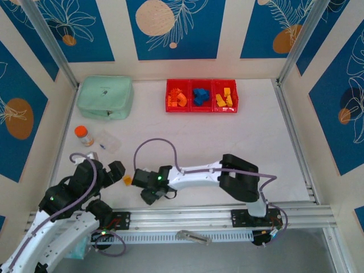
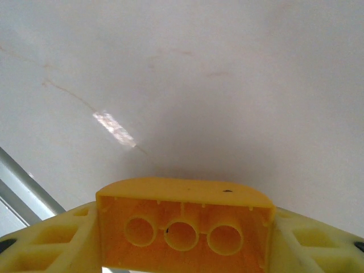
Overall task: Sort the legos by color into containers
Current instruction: Pick up the lego from the bottom-center of the table, then place the lego in the container.
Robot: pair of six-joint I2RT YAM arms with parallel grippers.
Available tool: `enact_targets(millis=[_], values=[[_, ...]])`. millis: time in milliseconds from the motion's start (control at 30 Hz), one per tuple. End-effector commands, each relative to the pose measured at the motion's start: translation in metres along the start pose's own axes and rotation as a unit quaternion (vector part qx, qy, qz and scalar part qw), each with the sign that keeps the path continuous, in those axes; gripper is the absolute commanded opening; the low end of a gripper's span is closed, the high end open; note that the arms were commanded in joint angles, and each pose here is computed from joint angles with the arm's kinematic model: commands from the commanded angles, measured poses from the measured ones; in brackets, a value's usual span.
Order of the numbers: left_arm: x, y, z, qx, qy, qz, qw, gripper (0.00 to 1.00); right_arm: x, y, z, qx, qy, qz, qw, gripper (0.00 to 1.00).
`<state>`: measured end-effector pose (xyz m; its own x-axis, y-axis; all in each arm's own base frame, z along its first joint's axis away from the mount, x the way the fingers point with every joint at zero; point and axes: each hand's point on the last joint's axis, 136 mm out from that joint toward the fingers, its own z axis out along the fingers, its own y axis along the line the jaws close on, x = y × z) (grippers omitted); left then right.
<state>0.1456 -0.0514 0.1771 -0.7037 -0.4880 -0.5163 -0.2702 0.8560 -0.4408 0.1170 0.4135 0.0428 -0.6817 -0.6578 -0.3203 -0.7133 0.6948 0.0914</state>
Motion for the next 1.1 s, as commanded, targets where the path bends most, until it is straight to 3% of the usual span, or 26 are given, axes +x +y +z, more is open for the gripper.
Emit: enact_targets(millis=[0, 200, 400, 600, 833, 967, 1067], values=[[-0.004, -0.029, 0.006, 0.044, 0.008, 0.018, 0.999, 0.99, -0.024, -0.044, -0.042, 0.01, -0.045, 0.055, 0.997, 0.54], [-0.008, -0.089, 0.035, 0.112, 0.039, 0.061, 0.991, 0.99, -0.055, -0.18, -0.081, 0.08, -0.101, 0.176, 0.976, 0.56], [-0.009, -0.143, 0.074, 0.158, 0.07, 0.107, 0.979, 0.99, -0.088, -0.339, -0.116, 0.142, -0.181, 0.293, 0.928, 0.57], [-0.016, -0.179, 0.107, 0.175, 0.081, 0.131, 0.973, 0.99, -0.104, -0.47, -0.129, 0.199, -0.208, 0.364, 0.886, 0.57], [-0.022, -0.196, 0.13, 0.175, 0.083, 0.139, 0.971, 0.99, -0.129, -0.549, -0.114, 0.221, -0.214, 0.376, 0.874, 0.61], [-0.026, -0.199, 0.132, 0.175, 0.083, 0.136, 0.972, 0.99, -0.144, -0.57, -0.11, 0.219, -0.209, 0.378, 0.875, 0.78], [-0.029, -0.197, 0.127, 0.175, 0.078, 0.134, 0.972, 0.99, -0.152, -0.564, -0.122, 0.218, -0.216, 0.369, 0.877, 0.86]])
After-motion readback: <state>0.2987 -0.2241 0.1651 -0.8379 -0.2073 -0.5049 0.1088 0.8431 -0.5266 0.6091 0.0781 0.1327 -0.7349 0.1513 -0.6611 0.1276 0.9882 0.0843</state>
